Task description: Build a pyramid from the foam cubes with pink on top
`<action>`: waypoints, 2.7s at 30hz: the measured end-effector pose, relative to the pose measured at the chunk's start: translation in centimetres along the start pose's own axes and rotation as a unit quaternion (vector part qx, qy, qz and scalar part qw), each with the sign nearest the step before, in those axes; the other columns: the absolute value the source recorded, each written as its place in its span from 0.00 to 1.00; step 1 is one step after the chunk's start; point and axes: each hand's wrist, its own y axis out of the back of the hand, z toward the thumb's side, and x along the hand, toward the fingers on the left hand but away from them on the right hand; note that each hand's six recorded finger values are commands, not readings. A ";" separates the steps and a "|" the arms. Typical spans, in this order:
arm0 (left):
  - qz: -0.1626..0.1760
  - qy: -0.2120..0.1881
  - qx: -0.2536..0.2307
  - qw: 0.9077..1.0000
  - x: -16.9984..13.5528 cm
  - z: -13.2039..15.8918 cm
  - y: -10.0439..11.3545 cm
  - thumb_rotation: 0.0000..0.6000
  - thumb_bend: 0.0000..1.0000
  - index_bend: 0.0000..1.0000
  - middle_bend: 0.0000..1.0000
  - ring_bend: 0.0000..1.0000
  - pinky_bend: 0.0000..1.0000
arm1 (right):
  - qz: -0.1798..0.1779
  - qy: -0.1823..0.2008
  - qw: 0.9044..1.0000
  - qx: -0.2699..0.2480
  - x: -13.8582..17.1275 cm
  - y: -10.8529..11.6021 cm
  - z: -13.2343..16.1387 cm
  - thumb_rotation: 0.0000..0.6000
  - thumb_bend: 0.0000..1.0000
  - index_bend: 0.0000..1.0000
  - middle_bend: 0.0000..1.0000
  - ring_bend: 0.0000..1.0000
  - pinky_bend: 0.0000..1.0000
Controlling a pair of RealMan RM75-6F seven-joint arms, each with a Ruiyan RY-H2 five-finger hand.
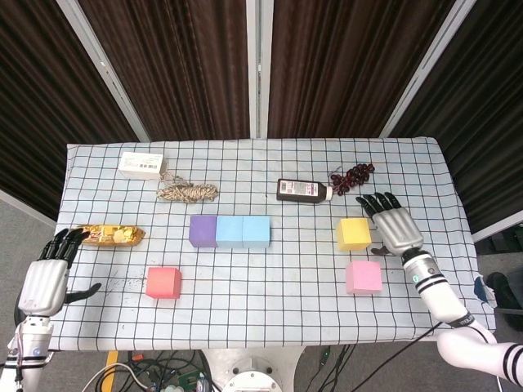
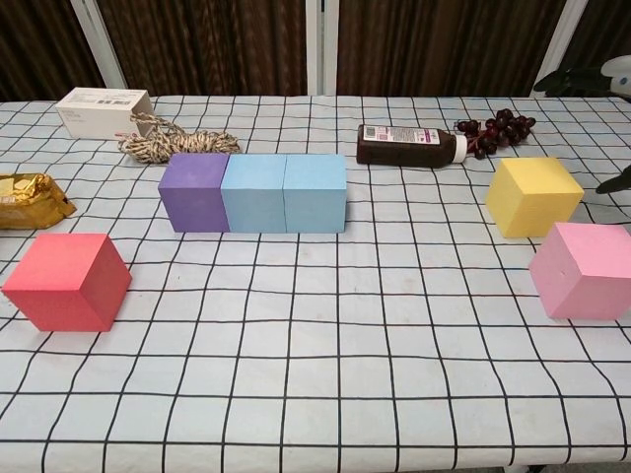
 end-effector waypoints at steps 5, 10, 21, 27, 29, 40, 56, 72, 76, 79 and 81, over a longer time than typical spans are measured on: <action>-0.007 -0.001 -0.001 1.000 -0.1 -0.1 -0.4 1.00 0.06 0.13 0.10 0.05 0.16 | 0.017 -0.003 1.000 0.001 -1.2 -1.4 0.7 1.00 0.00 0.00 0.13 0.00 0.00; -0.009 -0.003 -0.004 1.000 0.0 -0.2 -0.5 1.00 0.06 0.13 0.10 0.05 0.16 | 0.030 -0.009 1.000 0.002 -1.4 -2.4 0.7 1.00 0.00 0.00 0.14 0.00 0.00; -0.014 0.000 -0.005 1.000 0.1 -0.3 -1.0 1.00 0.06 0.13 0.10 0.05 0.16 | 0.025 -0.002 1.000 0.005 -2.1 -3.3 1.1 1.00 0.01 0.00 0.18 0.00 0.00; -0.015 0.001 -0.005 1.000 0.2 -0.3 -1.1 1.00 0.06 0.13 0.10 0.05 0.16 | 0.023 -0.001 1.000 0.008 -2.1 -3.3 1.1 1.00 0.05 0.00 0.26 0.00 0.00; -0.015 0.002 -0.005 1.000 0.3 -0.4 -1.1 1.00 0.06 0.13 0.10 0.05 0.16 | 0.020 -0.001 1.000 0.009 -2.1 -3.3 1.1 1.00 0.06 0.00 0.30 0.00 0.00; -0.018 0.007 -0.007 1.000 0.2 -0.7 -1.4 1.00 0.06 0.13 0.10 0.05 0.16 | -0.006 -0.005 1.000 0.011 -2.1 -2.8 0.8 1.00 0.12 0.00 0.37 0.02 0.01; -0.017 0.011 -0.015 1.000 0.1 -1.0 -1.4 1.00 0.06 0.13 0.10 0.05 0.16 | -0.085 0.047 0.995 -0.021 -0.8 5.6 3.9 1.00 0.13 0.00 0.44 0.07 0.03; -0.015 0.014 -0.025 0.999 -0.3 -1.7 -1.4 1.00 0.06 0.13 0.10 0.05 0.16 | -0.051 0.110 0.989 -0.088 -3.0 9.4 13.5 1.00 0.11 0.00 0.48 0.11 0.04; -0.015 0.014 -0.028 0.999 -0.4 -2.0 -1.4 1.00 0.06 0.13 0.10 0.05 0.16 | -0.032 0.113 0.989 -0.094 -3.9 9.4 16.0 1.00 0.11 0.00 0.48 0.11 0.04; -0.015 0.016 -0.031 0.999 -0.5 -2.3 -1.4 1.00 0.06 0.13 0.10 0.05 0.16 | -0.030 0.121 0.989 -0.080 -4.4 9.6 18.5 1.00 0.11 0.00 0.48 0.11 0.04; -0.014 0.017 -0.032 0.999 -0.6 -2.5 -1.4 1.00 0.06 0.13 0.10 0.05 0.16 | -0.029 0.127 0.989 -0.072 -4.7 9.6 20.3 1.00 0.11 0.00 0.48 0.11 0.04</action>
